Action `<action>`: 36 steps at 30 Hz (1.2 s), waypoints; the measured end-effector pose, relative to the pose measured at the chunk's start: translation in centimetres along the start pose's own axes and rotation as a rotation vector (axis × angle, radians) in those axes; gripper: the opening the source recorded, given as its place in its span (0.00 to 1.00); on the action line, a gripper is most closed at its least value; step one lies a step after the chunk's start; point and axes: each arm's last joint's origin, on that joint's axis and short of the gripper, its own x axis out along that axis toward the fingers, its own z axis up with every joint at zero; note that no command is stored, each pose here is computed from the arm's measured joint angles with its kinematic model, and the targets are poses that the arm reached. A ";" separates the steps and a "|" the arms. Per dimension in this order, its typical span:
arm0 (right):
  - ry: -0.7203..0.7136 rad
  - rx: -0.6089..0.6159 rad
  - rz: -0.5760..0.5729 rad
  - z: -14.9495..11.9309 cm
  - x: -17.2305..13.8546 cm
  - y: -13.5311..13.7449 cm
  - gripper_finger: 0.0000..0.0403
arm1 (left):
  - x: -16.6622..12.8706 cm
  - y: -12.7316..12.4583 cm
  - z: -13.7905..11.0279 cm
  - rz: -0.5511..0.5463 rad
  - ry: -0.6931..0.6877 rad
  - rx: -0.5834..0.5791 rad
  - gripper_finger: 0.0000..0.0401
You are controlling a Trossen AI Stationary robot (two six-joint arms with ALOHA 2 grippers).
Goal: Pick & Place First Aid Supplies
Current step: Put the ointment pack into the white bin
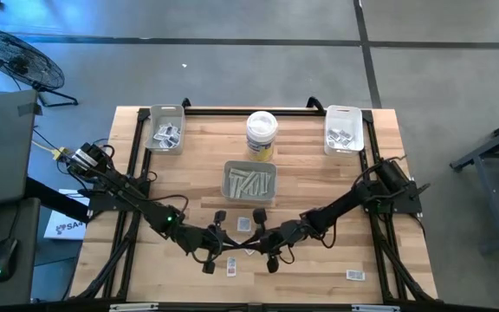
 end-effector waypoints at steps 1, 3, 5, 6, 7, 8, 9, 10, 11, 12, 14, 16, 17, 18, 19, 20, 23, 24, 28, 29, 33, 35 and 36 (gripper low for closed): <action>0.000 0.007 0.000 0.0 0.0 0.0 0.02 | 0.0 0.0 0.0 -0.001 -0.001 0.000 0.02; 0.000 0.024 0.000 0.0 0.0 0.0 0.03 | 0.0 0.0 0.1 -0.001 0.000 0.003 0.04; 0.000 0.034 -0.001 0.0 0.0 0.0 0.01 | 0.0 -0.1 0.5 -0.003 -0.005 0.001 0.07; -0.001 0.036 -0.001 0.0 0.0 0.0 0.01 | -0.1 -0.1 0.9 -0.008 -0.007 0.000 0.09; 0.000 0.041 -0.004 0.0 0.0 0.0 0.01 | -0.3 -0.2 1.3 -0.020 -0.007 -0.002 0.11; 0.005 0.057 -0.011 0.1 -0.1 0.0 0.01 | -0.5 -0.2 1.8 -0.026 -0.003 -0.003 0.14; 0.010 0.084 -0.021 0.1 -0.1 0.0 0.01 | -0.8 -0.2 2.2 -0.024 0.008 0.002 0.16; 0.018 0.111 -0.031 0.3 -0.3 0.1 0.01 | -1.0 -0.2 2.5 -0.026 0.029 0.008 0.19; 0.034 0.129 -0.036 0.6 -0.5 0.1 0.00 | -1.3 -0.3 2.8 -0.036 0.050 0.013 0.21; 0.045 0.150 -0.036 1.0 -0.8 0.1 0.00 | -1.6 -0.3 3.0 -0.041 0.075 0.022 0.24; 0.080 0.186 -0.037 2.0 -1.7 0.3 0.01 | -2.4 -0.7 3.3 -0.062 0.105 0.038 0.27; 0.145 0.196 -0.054 2.8 -2.8 0.4 0.00 | -3.1 -1.1 3.4 -0.101 0.123 0.048 0.29; 0.172 0.201 -0.066 3.4 -3.5 0.3 0.00 | -3.3 -1.5 3.3 -0.120 0.137 0.057 0.29; 0.221 0.199 -0.088 3.7 -4.3 0.4 0.00 | -3.6 -1.8 3.1 -0.132 0.151 0.067 0.30; 0.254 0.207 -0.120 4.2 -5.1 0.3 0.01 | -3.8 -2.1 2.9 -0.140 0.162 0.075 0.30; 0.284 0.217 -0.157 4.6 -6.0 0.1 0.00 | -4.0 -2.4 2.8 -0.146 0.169 0.082 0.30; 0.386 0.236 -0.309 5.7 -9.1 -0.5 0.00 | -4.4 -3.1 2.4 -0.141 0.183 0.089 0.30; 0.412 0.248 -0.367 6.0 -10.2 -1.0 0.00 | -4.5 -3.2 2.3 -0.133 0.188 0.094 0.30; 0.501 0.309 -0.631 6.4 -14.6 -3.4 0.00 | -4.5 -3.0 2.3 -0.102 0.184 0.097 0.30; 0.527 0.334 -0.687 6.2 -15.6 -4.2 0.00 | -4.5 -3.0 2.3 -0.096 0.181 0.097 0.30; 0.627 0.458 -0.912 5.2 -18.9 -7.5 0.00 | -4.3 -2.6 2.4 -0.067 0.177 0.094 0.30; 0.683 0.500 -1.025 4.5 -19.9 -9.3 0.00 | -4.2 -2.6 2.4 -0.054 0.174 0.094 0.30; 0.710 0.521 -1.084 4.1 -20.3 -10.3 0.00 | -4.2 -2.5 2.5 -0.043 0.171 0.094 0.30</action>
